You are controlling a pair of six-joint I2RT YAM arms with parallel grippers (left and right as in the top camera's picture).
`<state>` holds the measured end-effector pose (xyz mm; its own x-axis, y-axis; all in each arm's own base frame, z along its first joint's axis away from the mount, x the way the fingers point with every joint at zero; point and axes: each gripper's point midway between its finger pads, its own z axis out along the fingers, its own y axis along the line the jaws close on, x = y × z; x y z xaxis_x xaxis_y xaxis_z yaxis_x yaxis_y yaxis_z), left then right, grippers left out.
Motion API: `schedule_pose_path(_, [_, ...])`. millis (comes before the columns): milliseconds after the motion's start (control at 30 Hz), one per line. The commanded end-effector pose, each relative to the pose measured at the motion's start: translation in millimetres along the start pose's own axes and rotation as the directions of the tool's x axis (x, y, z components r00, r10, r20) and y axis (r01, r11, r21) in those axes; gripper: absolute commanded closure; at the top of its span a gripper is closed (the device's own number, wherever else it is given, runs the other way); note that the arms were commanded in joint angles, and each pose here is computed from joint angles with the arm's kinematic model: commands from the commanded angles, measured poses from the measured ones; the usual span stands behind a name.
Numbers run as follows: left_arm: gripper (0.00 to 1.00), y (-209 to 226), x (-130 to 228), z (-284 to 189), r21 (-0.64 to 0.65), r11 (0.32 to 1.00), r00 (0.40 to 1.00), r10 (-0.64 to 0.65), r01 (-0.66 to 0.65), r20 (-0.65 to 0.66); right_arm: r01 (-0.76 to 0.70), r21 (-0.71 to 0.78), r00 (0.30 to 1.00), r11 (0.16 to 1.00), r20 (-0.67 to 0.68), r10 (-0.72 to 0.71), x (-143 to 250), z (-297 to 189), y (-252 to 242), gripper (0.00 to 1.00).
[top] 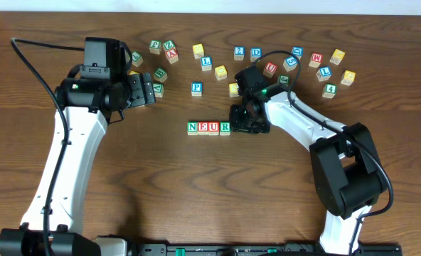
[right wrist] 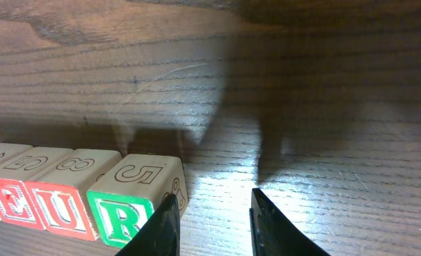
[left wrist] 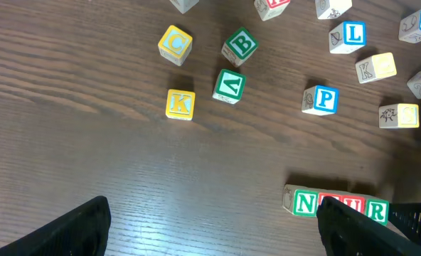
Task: Spell out NEURIPS
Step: 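Push the green R block leftward against the U block with the right gripper, then raise the right gripper back over the block cluster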
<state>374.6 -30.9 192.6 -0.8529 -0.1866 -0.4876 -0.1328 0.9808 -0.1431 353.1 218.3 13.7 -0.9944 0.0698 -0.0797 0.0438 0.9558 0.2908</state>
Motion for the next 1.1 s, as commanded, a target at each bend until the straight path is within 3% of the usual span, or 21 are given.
schedule_pose_path(0, [0.09,1.6,-4.6,-2.9,-0.005,1.000,1.000,-0.009,0.009,0.013,-0.009,0.002,1.000,1.000,-0.019,0.009,5.2,6.2,0.1,0.73])
schedule_pose_path(1067, [0.09,1.6,-4.6,-2.9,-0.005,1.000,1.000,-0.009,0.009,0.013,0.019,0.000,1.000,1.000,0.000,-0.019,0.1,4.7,1.6,0.68])
